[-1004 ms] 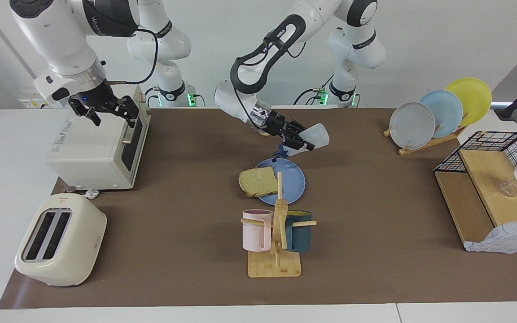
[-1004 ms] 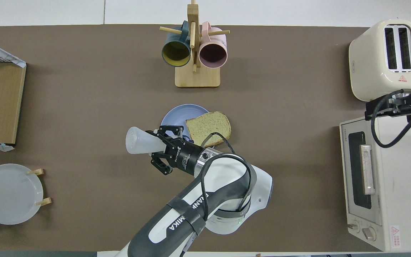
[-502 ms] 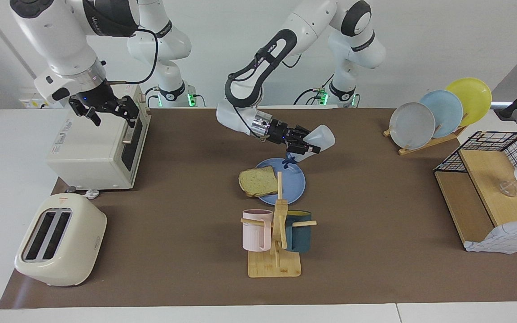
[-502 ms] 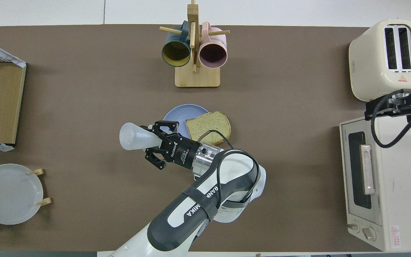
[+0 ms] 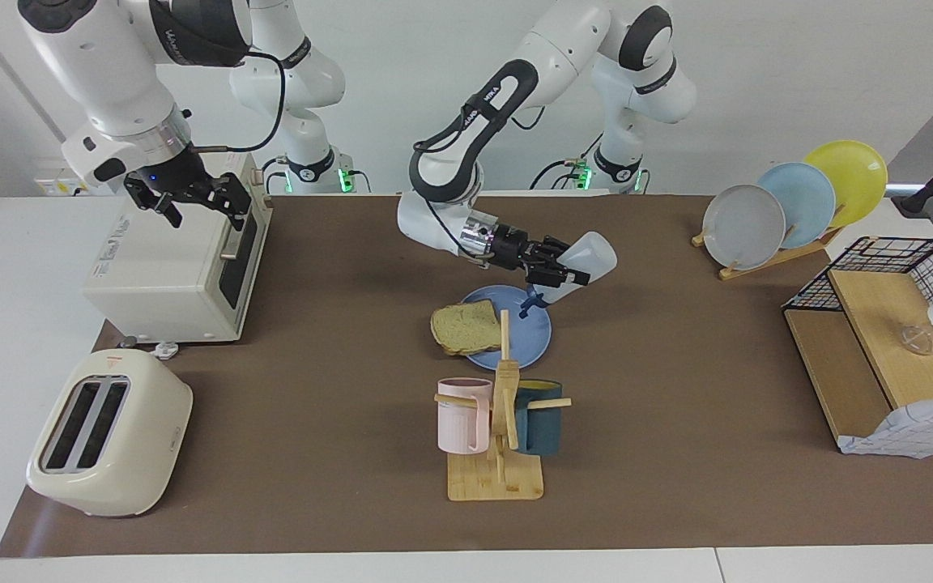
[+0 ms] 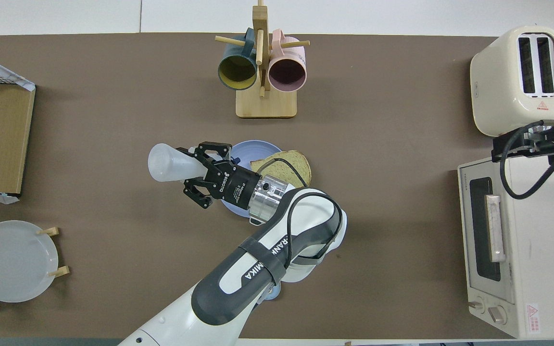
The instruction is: Put bread on plate and add seasoning
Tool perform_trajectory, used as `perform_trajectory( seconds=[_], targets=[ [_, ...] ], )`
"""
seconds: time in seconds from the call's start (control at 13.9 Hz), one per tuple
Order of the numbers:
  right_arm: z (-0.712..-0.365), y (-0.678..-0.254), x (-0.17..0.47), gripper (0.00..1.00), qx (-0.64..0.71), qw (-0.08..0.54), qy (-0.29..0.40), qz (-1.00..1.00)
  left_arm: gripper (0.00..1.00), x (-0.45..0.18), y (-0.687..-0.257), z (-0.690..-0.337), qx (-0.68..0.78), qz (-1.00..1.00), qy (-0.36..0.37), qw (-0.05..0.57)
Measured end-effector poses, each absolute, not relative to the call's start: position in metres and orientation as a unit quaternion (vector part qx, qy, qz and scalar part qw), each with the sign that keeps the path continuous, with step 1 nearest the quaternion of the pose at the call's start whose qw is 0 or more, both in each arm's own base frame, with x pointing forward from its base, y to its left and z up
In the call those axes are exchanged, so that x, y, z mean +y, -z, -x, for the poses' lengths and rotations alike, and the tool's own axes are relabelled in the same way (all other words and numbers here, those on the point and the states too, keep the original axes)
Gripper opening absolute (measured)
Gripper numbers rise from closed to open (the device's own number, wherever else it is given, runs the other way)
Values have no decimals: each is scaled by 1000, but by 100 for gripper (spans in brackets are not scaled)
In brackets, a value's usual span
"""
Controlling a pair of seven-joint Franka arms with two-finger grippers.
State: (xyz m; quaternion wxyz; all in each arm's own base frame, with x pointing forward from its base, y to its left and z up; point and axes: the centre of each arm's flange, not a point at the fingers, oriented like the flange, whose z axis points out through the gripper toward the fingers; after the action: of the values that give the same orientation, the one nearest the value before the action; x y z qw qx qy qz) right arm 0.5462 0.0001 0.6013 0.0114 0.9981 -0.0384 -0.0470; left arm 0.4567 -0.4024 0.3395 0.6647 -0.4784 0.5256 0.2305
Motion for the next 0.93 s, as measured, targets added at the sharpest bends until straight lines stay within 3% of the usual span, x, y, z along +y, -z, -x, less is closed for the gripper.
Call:
perform_trajectory(
  seconds=[0.29, 0.72, 0.93],
  targets=[
    [-546, -601, 0, 100, -38, 11, 47, -998, 40, -407, -345, -458, 525, 482, -222, 665],
    [-546, -601, 0, 100, -38, 11, 47, -998, 40, -473, -353, -411, 564, 472, -168, 656],
    [-546, -601, 0, 100, -38, 11, 47, -998, 40, -486, -352, -405, 580, 467, -148, 651]
  ],
)
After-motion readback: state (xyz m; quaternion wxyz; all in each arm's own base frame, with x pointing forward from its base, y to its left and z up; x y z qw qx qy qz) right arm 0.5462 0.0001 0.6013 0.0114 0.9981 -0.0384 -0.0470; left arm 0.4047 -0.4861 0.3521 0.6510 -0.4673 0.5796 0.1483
